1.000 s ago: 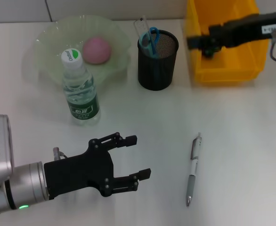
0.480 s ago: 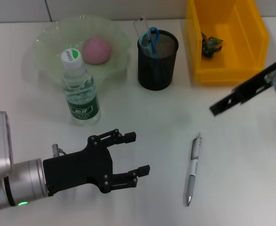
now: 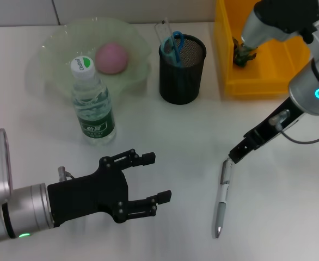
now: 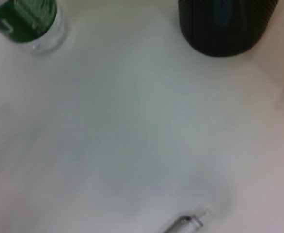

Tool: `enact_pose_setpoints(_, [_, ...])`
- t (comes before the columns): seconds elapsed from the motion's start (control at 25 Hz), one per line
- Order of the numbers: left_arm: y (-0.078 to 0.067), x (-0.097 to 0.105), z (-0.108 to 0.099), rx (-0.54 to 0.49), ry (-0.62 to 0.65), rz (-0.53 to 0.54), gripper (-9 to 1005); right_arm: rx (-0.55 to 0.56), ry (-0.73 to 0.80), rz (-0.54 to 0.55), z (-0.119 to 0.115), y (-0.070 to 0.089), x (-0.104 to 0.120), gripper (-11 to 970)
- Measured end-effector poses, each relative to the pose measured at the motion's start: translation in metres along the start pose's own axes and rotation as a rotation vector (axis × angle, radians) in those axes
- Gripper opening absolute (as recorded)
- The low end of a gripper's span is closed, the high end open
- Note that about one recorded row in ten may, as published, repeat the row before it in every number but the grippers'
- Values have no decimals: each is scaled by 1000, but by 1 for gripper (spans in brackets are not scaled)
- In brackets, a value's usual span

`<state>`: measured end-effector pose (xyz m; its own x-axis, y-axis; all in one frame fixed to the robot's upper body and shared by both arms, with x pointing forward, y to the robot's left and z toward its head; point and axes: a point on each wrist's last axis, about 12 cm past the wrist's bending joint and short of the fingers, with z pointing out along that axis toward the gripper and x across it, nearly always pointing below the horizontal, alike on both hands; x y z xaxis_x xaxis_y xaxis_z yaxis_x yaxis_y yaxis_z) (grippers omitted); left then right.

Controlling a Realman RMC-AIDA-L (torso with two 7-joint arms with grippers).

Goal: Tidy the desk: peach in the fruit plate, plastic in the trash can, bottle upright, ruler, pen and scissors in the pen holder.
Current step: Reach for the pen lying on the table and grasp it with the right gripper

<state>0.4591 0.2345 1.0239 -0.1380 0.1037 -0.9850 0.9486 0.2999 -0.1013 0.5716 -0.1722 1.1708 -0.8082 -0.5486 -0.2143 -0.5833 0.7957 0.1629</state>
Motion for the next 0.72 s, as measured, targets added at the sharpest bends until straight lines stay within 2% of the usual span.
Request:
enact_pose_setpoints(0.16, [0, 0, 1, 0, 3, 4, 807, -8, 11, 52, 11, 1, -1, 818])
enact_pose_setpoints(0.44, [0, 1, 1, -4, 7, 6, 807, -103, 3, 103, 22, 6, -2, 817])
enact_pose_setpoints(0.72, [-2, 2, 1, -3, 5, 3, 807, -87, 22, 121, 31, 2, -4, 815])
